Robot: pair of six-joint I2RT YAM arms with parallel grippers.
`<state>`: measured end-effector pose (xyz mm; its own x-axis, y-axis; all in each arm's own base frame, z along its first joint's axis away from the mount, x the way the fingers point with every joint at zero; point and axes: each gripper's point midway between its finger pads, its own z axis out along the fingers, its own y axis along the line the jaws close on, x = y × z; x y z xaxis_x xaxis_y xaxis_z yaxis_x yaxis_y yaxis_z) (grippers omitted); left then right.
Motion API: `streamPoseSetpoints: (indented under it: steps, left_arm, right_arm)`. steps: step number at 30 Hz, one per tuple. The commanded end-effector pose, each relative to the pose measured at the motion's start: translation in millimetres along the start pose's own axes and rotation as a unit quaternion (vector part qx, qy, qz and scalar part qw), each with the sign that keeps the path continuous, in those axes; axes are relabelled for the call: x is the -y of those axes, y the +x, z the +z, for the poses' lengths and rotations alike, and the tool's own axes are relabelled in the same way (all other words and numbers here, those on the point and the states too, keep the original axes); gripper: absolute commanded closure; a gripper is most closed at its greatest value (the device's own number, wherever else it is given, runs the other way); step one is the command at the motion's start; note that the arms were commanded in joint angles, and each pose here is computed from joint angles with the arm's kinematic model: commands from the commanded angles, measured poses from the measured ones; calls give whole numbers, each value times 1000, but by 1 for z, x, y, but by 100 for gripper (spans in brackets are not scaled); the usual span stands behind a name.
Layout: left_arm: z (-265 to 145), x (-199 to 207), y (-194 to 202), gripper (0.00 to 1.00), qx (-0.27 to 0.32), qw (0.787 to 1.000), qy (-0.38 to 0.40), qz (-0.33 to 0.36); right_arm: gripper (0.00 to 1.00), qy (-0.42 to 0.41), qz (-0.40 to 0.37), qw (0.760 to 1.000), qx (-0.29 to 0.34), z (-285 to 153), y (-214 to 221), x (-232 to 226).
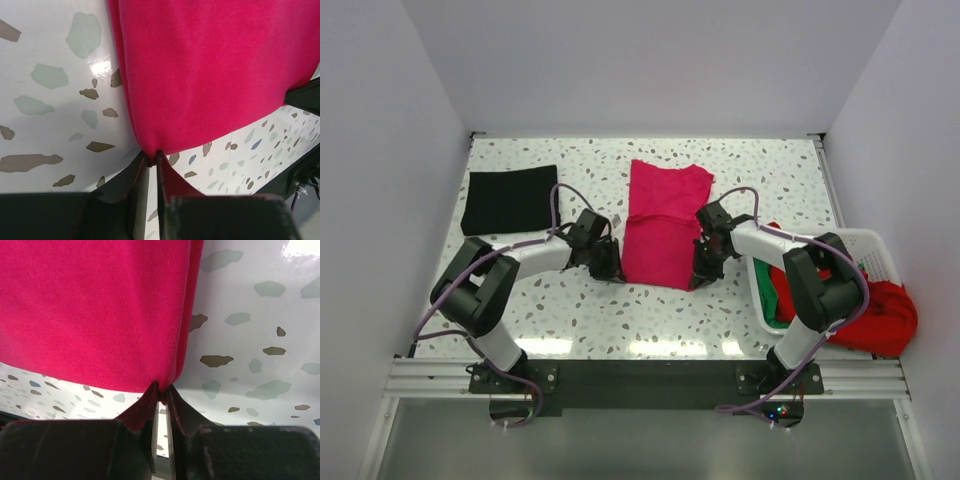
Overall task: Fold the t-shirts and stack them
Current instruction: Fold the tshirt
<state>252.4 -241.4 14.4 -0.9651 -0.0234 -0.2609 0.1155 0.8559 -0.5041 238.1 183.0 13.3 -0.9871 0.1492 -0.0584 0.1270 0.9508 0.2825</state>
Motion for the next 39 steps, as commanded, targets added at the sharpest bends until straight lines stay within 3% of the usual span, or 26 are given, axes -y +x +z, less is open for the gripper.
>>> streamPoseSetpoints:
  steps: [1, 4, 6, 12, 26, 39]
  left_arm:
    - [9, -9, 6, 90, -9, 1000, -29, 6]
    - [10, -13, 9, 100, -12, 999, -43, 8]
    - [9, -20, 11, 100, -13, 998, -62, 5]
    - [-6, -27, 11, 100, 7, 996, -88, 2]
    - [-23, -1, 7, 100, 25, 999, -46, 12]
    - [-81, 12, 20, 100, 19, 998, -48, 28]
  right_arm:
    - [88, 7, -11, 1000, 1, -1, -2, 1]
    - [96, 6, -11, 1000, 3, -3, -1, 1]
    - [100, 11, -10, 1000, 3, -5, 0, 3]
    - [100, 32, -5, 999, 13, -17, 3, 12]
    - [100, 41, -7, 999, 17, -32, 5, 14]
    - [100, 41, 5, 999, 24, -82, 43, 24]
